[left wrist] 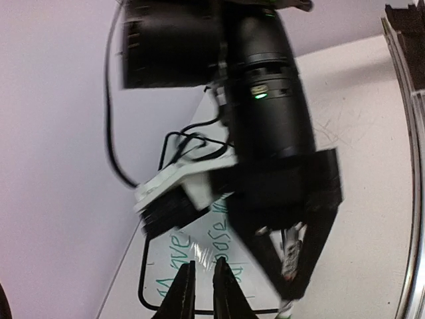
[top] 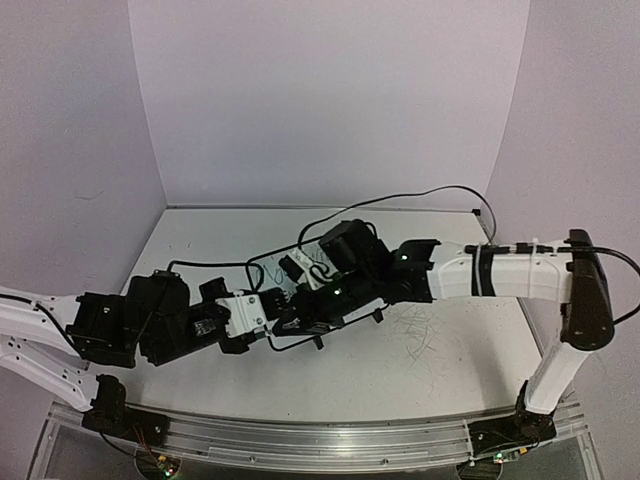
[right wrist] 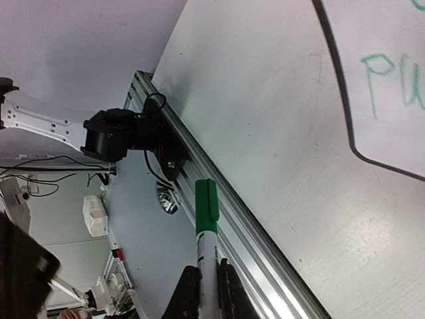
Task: Write a sentence on the whiteboard
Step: Insert the whiteboard marker without the cap into the pen cap, then put down the whiteboard marker at the corner of the board.
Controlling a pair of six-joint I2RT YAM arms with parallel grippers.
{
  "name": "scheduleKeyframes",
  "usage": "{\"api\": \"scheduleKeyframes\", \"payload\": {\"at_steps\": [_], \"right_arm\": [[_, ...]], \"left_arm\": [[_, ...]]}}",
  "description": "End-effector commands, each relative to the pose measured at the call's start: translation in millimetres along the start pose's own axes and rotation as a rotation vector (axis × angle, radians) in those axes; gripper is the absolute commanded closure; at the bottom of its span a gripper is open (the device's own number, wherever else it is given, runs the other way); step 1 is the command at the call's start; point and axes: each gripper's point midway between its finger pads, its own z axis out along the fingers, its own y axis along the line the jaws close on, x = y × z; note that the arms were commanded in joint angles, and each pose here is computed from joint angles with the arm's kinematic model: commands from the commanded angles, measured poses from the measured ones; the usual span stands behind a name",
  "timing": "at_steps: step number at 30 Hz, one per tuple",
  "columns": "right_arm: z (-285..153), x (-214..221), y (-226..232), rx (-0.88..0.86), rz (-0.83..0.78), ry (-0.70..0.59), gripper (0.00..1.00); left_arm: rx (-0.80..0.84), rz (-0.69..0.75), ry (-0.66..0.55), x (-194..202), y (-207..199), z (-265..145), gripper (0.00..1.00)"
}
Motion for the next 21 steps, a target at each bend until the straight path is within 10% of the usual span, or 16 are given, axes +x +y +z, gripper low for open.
{"api": "scheduleKeyframes", "payload": {"at_steps": [1,10,21], "right_arm": [[-62,-15,-20,0.124,-0.126,-0.226,1.0],[-226,-29,-108,0.603,-0.145,-0.708,1.0],[-262,-26,-287,0.94,0.123,-0.715,1.0]], "left_arm": [[-0.057,-0.328,-0.133,-28,41,-33,0.74],[-0.24,-0.674,-0.02,15,66,-35,0.35],[-0.287,-1.079,0.118,72,117,3,0.14]]}}
